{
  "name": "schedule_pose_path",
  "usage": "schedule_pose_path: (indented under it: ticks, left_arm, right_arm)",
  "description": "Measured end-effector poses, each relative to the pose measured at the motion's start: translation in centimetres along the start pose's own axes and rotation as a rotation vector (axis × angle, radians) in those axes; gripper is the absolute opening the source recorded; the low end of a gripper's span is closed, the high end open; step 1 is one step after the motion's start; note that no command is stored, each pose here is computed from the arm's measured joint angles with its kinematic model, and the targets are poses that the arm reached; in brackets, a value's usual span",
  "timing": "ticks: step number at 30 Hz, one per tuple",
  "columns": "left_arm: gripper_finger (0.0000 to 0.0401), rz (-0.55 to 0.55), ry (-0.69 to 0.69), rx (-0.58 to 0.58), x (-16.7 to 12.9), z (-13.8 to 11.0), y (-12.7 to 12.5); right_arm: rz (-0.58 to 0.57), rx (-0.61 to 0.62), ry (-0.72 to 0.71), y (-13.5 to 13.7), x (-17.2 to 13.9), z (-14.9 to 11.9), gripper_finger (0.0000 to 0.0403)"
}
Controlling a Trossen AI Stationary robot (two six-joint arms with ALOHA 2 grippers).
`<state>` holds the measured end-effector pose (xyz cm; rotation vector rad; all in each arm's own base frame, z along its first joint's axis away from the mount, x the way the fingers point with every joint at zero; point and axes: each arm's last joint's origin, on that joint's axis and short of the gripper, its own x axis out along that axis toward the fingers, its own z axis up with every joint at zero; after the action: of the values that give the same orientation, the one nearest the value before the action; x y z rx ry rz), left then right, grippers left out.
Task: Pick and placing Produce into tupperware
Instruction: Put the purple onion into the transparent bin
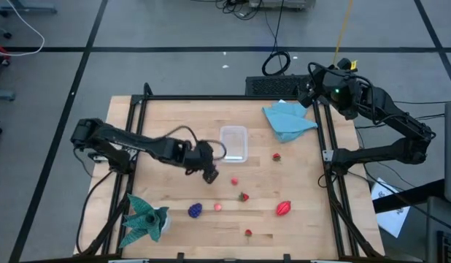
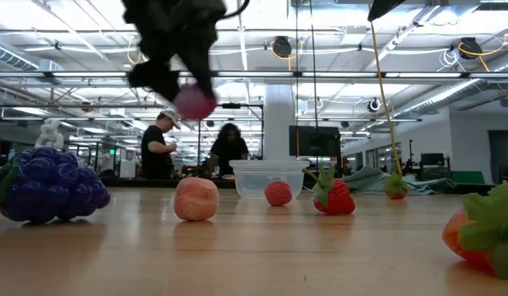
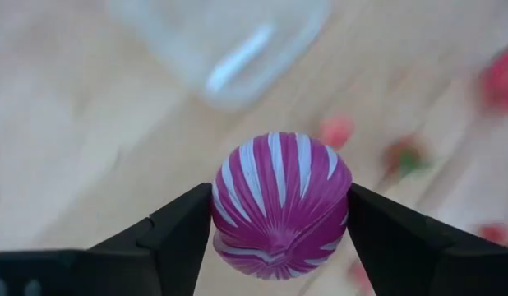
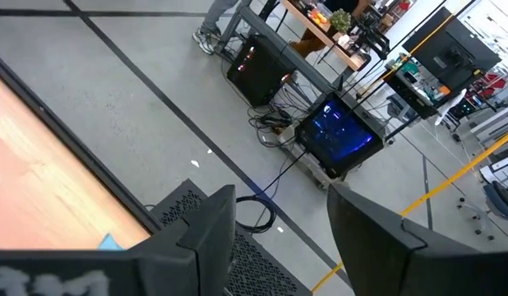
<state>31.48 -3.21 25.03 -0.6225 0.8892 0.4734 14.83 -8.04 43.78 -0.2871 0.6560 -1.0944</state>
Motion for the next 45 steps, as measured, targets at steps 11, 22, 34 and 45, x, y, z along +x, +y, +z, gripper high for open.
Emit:
schedule_pose_path:
  ticks: [11,22,34,45]
  left_arm:
    - [0.0271,-0.078,-0.148,0.068,3.7,6.9,4.3]
    - [0.0271,-0.013,-0.059,0.127,8.3,10.9,5.4]
    - [0.0271,0.131,0.109,0.144,10.9,10.8,5.6]
    - [0.0271,0.166,0.099,0.15,11.0,10.8,5.7]
  right_arm:
    - [-0.001,0.008,-0.011,0.0,0.0,0.1,0.0183]
    - [-0.001,-0.002,-0.01,0.0,0.0,0.1,0.0183]
    - [0.0,-0.015,-0.005,0.0,0.0,0.1,0.0183]
    - [0.0,-0.015,-0.004,0.0,0.0,0.1,0.0183]
